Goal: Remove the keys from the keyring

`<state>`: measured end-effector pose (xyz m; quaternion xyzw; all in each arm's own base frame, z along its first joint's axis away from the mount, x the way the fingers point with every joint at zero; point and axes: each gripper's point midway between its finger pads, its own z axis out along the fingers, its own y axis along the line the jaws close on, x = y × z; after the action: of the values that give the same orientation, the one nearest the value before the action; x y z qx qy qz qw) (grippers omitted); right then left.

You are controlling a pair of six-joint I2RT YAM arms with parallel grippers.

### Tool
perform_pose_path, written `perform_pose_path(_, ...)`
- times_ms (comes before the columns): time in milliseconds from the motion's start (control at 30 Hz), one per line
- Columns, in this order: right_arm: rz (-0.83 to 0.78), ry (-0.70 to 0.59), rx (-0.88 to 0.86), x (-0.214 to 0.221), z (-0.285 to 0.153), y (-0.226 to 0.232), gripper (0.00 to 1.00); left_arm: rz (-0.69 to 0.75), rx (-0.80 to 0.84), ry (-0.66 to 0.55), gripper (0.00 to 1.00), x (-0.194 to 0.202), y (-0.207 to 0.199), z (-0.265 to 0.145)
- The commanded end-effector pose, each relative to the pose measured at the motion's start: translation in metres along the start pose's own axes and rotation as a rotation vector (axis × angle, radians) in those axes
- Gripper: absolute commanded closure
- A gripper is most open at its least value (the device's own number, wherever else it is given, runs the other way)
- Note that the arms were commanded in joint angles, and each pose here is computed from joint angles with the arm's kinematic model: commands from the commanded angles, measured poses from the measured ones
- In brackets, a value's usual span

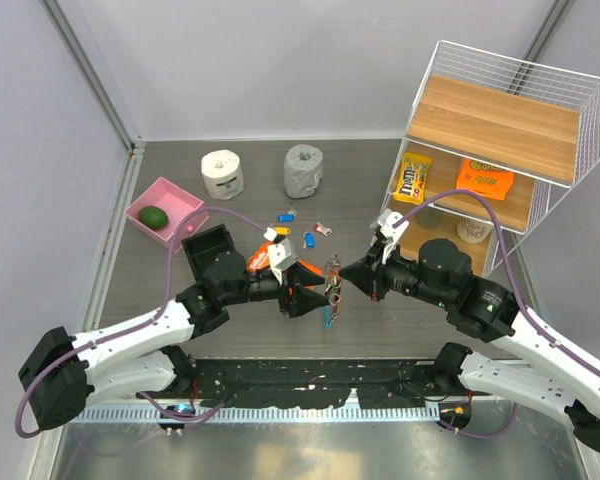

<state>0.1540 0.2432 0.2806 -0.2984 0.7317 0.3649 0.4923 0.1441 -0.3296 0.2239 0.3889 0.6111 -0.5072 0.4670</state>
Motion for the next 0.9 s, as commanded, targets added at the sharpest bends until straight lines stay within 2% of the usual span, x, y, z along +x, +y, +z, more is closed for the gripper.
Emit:
perform_pose_path(0, -0.002, -0.129, -0.056, -0.039, -0.005, 0.015, 0.95, 0.061, 0.045, -0.068, 0.44, -0.019, -0.011, 0.007)
perform_pose_path(100, 0.006, -0.13, -0.059, -0.039, -0.005, 0.016, 0.95, 0.063, 0.039, -0.072, 0.47, -0.02, -0.011, 0.009)
perform_pose_path(233, 0.013, -0.125, -0.068, -0.037, -0.004, 0.017, 0.95, 0.058, 0.036, -0.069, 0.63, -0.022, -0.011, 0.013)
perform_pose_path(300, 0.016, -0.127, -0.071, -0.037, -0.004, 0.018, 0.95, 0.055, 0.031, -0.067, 0.67, -0.024, -0.01, 0.013)
perform_pose_path(333, 0.014, -0.129, -0.069, -0.037, -0.005, 0.017, 0.95, 0.05, 0.027, -0.068, 0.66, -0.024, -0.009, 0.013)
perform_pose_path(400, 0.017, -0.133, -0.071, -0.037, -0.005, 0.018, 0.95, 0.041, 0.031, -0.071, 0.51, -0.026, -0.011, 0.014)
perform_pose_path(467, 0.021, -0.136, -0.073, -0.037, -0.006, 0.018, 0.95, 0.042, 0.033, -0.074, 0.45, -0.027, -0.013, 0.014)
perform_pose_path(567, 0.025, -0.136, -0.073, -0.037, -0.006, 0.018, 0.95, 0.053, 0.067, -0.077, 0.43, -0.028, -0.02, 0.015)
perform_pose_path(700, 0.026, -0.137, -0.068, -0.037, -0.006, 0.017, 0.95, 0.057, 0.158, -0.102, 0.35, -0.031, -0.037, 0.015)
perform_pose_path(833, 0.03, -0.134, -0.086, -0.037, -0.004, 0.02, 0.95, 0.05, 0.123, -0.099, 0.35, -0.031, -0.029, 0.021)
perform_pose_path(867, 0.034, -0.134, -0.09, -0.037, -0.004, 0.021, 0.95, 0.05, 0.118, -0.099, 0.39, -0.033, -0.028, 0.023)
